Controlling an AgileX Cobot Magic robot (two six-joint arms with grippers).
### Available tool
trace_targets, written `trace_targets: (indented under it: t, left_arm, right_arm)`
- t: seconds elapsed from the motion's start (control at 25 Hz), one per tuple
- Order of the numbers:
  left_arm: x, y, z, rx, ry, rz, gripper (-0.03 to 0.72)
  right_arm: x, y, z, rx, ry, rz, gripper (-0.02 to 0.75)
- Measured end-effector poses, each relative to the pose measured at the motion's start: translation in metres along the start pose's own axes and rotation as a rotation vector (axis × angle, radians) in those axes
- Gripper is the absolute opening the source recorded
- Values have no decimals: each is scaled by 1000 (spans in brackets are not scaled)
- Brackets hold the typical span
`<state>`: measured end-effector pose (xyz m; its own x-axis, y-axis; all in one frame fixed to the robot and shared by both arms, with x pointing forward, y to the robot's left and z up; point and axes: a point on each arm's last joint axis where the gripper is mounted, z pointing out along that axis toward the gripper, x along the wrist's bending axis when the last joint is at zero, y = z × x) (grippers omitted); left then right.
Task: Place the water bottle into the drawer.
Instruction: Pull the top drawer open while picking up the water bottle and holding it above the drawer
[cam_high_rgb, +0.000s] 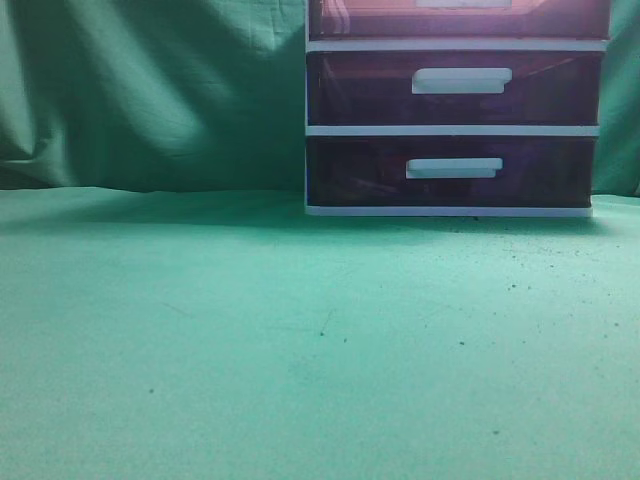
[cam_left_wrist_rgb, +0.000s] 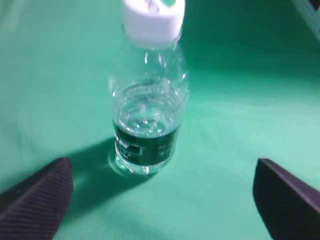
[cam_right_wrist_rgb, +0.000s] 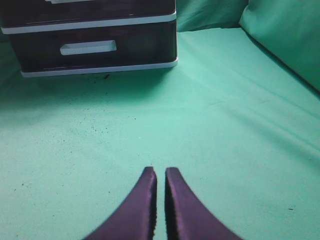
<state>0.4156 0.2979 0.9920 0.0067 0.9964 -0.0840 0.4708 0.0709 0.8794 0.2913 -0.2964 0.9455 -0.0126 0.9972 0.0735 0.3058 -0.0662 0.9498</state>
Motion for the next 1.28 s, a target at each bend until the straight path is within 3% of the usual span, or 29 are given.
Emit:
trace_targets:
  t: [0.72,1.0,1.04,1.24,1.28]
  left_arm:
    - [3,16,105,186,-3,-81,643]
    - [2,18,114,183,-13,-72,340]
    - [2,18,114,182,-19,-58,314]
    - [0,19,113,173,-38,-8,325]
    - [0,22,110,159,-42,2,283]
  right_arm:
    - [0,0,0,0,0,0,49]
    - [0,0,0,0,0,0,49]
    - [0,0,0,0,0,0,49]
    - [0,0,0,0,0,0,49]
    - [0,0,0,0,0,0,49]
